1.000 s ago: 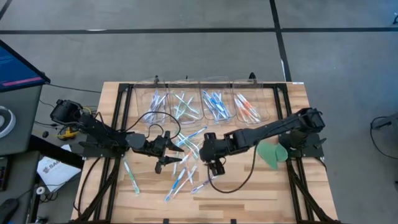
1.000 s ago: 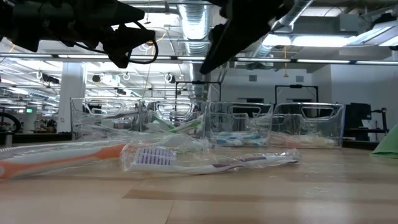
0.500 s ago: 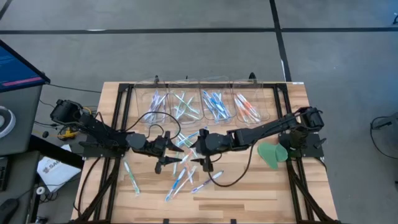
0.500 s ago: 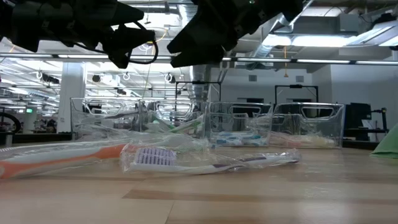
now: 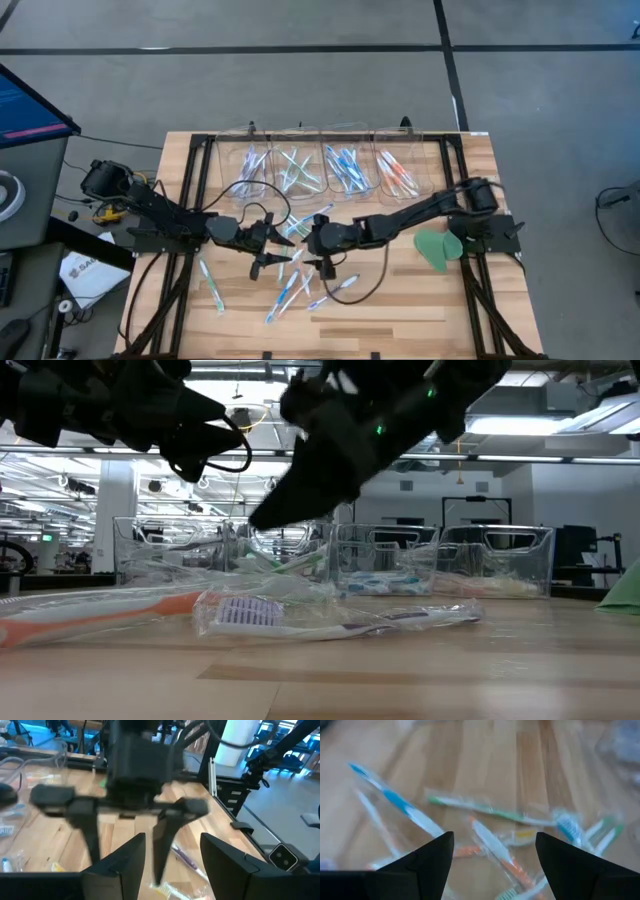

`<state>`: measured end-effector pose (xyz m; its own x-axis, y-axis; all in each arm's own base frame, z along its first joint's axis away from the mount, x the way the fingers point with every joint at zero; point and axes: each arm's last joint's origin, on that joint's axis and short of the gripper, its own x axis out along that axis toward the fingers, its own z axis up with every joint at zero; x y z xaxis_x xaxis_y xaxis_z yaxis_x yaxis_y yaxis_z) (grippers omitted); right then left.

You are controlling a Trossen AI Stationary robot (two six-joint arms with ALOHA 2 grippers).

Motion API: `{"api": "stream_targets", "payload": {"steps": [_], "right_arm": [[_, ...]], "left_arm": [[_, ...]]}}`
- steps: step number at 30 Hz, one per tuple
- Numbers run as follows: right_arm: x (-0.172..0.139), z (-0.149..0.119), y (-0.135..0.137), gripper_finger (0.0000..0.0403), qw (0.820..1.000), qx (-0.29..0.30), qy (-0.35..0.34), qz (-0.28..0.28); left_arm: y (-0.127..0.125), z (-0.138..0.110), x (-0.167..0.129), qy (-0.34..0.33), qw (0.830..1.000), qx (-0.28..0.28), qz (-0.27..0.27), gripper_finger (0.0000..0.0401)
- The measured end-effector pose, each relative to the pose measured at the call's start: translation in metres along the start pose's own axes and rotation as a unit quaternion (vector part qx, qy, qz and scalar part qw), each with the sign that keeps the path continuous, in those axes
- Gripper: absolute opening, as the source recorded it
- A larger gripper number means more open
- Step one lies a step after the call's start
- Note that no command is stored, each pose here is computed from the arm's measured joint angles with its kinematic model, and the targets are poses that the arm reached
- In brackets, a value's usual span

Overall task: Pick & Place Toothbrushes
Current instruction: Put the green toothbrush into the middle left transparent bin

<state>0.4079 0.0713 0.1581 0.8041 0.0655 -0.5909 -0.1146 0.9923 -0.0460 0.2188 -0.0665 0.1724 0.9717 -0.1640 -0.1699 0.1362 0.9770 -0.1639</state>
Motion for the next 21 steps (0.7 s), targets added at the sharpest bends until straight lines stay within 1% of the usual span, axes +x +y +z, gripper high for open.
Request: {"api": "stream_targets", "payload": {"steps": [1,3,8,12,14,18,21], "right_arm": [[0.004,-0.002,-0.002,0.0276,1.0,0.001,0.006,-0.002],[0.01,0.002,-0.006,0.0276,1.0,0.005,-0.005,-0.007],[0.02,-0.008,-0.022,0.0276,0.999,0.015,0.02,-0.022],[0.024,-0.012,-0.03,0.0276,0.999,0.023,0.025,-0.033],[0.025,-0.016,-0.031,0.0276,0.999,0.013,0.036,-0.034],[0.024,-0.012,-0.031,0.0276,0.999,-0.004,0.027,-0.045],[0.024,-0.013,-0.032,0.0276,0.998,-0.001,0.031,-0.054]], "left_arm": [[0.0,0.0,0.0,0.001,1.0,0.0,-0.001,0.0184],[0.0,-0.001,0.0,0.004,1.0,0.001,0.0,0.0184],[0.0,-0.002,0.0,0.008,1.0,0.001,0.001,0.0184],[0.001,-0.003,0.0,0.013,1.0,0.002,0.002,0.0184],[0.001,-0.003,0.0,0.014,1.0,0.002,0.002,0.0184],[0.001,-0.003,0.0,0.014,1.0,0.002,0.002,0.0184],[0.001,-0.003,0.0,0.014,1.0,0.002,0.002,0.0184]]}}
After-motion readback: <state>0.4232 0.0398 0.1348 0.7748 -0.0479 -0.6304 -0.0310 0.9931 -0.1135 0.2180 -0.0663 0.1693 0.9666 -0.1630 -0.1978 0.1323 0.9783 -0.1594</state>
